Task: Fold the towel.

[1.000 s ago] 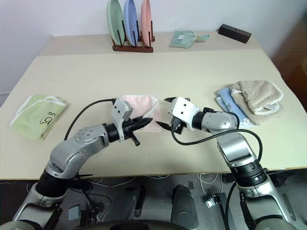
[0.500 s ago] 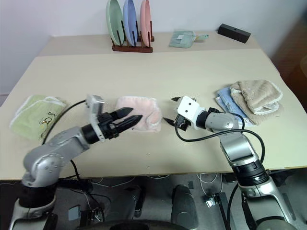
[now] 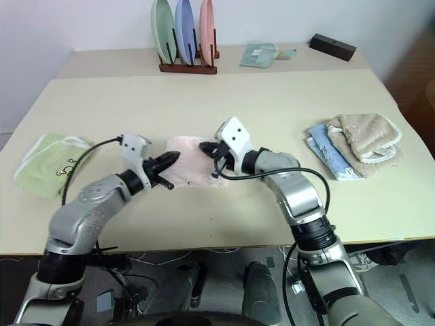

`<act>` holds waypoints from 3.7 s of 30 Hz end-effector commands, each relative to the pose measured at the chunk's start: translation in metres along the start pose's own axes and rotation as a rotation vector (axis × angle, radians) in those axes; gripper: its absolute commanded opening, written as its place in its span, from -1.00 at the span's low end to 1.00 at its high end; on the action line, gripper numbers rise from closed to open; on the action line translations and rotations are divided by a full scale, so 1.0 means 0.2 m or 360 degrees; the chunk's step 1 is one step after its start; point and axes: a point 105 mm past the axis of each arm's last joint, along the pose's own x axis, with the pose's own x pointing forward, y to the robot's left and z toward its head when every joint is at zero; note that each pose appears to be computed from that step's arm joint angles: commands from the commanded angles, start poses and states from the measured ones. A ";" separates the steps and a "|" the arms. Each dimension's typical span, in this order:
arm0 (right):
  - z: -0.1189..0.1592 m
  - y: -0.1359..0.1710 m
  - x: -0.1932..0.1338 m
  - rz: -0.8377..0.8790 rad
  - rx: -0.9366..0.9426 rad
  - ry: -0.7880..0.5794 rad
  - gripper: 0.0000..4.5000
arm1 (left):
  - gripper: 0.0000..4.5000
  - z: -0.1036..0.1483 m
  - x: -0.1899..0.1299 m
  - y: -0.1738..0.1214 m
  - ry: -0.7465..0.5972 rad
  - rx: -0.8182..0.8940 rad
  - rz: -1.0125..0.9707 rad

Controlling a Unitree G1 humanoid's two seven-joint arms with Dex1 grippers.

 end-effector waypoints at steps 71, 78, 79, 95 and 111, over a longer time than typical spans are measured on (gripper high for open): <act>0.00 -0.05 -0.35 -0.0110 0.0250 -0.0072 1.00 | -0.97 0.50 -0.66 0.77 -0.1253 -0.1095 0.1085; -0.03 -0.04 -0.32 -0.0058 0.0212 -0.0061 1.00 | -0.97 0.20 -0.93 0.83 -0.1130 -0.1268 0.1458; -0.03 -0.03 -0.31 -0.0039 0.0199 -0.0056 1.00 | -0.97 0.12 -0.94 0.82 -0.1081 -0.1308 0.1497; -0.06 0.06 -0.32 0.0281 -0.0143 -0.0027 1.00 | 0.99 0.08 -1.28 0.73 -0.1350 -0.1274 0.1735; -0.18 -0.26 -0.49 -0.0190 -0.0183 0.0059 1.00 | 0.99 0.11 -0.41 0.11 -0.0112 0.0389 0.0286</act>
